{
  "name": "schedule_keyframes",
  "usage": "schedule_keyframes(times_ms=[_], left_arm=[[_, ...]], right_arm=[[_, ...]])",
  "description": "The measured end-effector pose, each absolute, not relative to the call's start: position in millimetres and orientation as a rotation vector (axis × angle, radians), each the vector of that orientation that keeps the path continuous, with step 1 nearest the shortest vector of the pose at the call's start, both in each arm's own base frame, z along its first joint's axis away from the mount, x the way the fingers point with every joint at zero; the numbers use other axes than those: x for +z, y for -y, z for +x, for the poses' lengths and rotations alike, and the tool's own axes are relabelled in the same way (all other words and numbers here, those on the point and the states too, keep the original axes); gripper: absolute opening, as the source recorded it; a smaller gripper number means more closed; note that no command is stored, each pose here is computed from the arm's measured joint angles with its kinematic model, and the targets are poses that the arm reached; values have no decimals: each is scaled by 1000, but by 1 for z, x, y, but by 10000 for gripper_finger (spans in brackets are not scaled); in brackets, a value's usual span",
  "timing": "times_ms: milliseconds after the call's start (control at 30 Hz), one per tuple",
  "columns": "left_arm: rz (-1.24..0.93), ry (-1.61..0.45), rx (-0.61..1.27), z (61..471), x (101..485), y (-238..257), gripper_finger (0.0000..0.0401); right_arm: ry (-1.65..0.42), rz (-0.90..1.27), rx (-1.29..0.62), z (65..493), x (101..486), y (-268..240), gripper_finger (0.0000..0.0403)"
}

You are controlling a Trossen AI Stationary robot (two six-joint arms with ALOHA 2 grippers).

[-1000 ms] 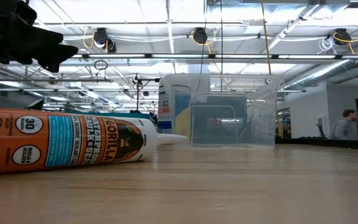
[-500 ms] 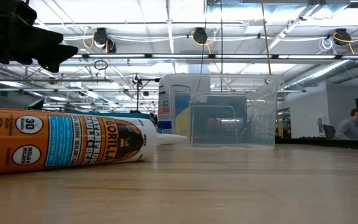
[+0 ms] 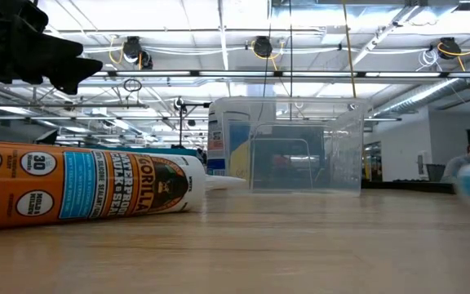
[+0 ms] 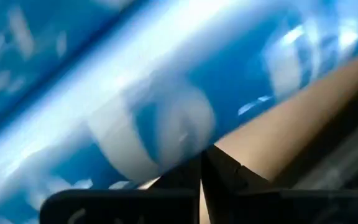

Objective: Pick & place silicon tubes, Sealant and Lysol wipes
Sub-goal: Put the blue caulk tube into the blue bin

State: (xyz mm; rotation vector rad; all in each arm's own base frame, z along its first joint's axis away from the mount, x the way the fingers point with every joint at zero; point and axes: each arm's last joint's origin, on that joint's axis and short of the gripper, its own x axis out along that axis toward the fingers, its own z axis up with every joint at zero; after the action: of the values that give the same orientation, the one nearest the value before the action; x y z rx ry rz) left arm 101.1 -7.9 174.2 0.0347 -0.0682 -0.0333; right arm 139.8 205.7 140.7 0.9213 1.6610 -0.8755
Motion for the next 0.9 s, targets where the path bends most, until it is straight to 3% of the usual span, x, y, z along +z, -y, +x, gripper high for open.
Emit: schedule_keyframes(times_ms=[233,533,667,900], left_arm=[[35,70,-33,101,174,8,253],[35,70,-33,101,174,8,253],[33,70,-33,101,174,8,253],[30,71,-33,101,174,8,253]], right_arm=[[-1428,822,-785,160,140,-192,0],[-1322,747,-744,161,140,-191,0],[-1277,737,-608,164,135,-195,0],[-680,686,-236,199,134,-201,0]])
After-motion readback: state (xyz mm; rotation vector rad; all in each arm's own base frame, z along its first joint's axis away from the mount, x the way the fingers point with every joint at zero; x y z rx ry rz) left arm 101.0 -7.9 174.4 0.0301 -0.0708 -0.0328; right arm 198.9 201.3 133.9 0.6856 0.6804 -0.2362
